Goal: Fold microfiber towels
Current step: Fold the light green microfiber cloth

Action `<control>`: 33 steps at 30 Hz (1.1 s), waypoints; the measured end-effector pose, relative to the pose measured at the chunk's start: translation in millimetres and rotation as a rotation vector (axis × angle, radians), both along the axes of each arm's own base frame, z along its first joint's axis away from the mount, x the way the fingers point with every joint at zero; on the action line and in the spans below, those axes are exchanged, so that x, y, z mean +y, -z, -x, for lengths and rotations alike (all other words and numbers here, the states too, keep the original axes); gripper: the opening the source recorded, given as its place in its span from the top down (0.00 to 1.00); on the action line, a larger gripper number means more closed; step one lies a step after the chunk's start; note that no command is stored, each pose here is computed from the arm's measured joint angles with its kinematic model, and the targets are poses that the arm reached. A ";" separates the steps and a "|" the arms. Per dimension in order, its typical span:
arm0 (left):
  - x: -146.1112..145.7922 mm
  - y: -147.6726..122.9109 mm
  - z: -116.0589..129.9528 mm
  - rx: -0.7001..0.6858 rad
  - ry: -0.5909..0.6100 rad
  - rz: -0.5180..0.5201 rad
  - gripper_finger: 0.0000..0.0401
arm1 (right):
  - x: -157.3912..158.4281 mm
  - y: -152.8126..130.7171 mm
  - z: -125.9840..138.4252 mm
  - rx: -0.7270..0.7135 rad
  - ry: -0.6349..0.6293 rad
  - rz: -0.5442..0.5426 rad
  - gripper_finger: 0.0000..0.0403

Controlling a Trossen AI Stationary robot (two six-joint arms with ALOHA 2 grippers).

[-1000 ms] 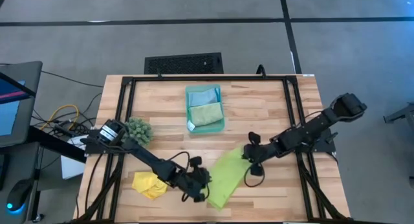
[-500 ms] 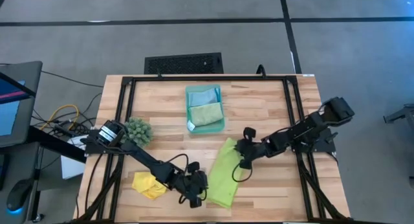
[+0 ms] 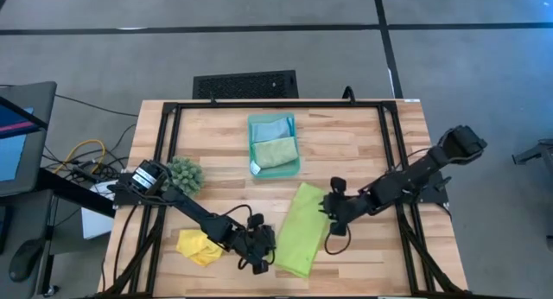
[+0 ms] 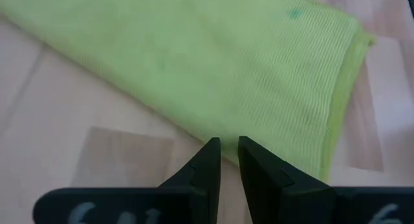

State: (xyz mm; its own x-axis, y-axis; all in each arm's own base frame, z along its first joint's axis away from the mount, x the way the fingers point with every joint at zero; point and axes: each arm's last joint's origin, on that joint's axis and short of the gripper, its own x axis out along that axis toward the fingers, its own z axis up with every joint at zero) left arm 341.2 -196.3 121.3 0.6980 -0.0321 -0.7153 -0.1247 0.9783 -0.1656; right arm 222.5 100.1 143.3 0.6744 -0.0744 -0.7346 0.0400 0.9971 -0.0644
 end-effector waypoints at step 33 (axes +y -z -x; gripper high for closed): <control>131.2 -3.0 -47.4 -0.035 -0.283 -0.307 0.88 | 2.8 28.0 -37.1 -0.099 -0.012 0.259 0.96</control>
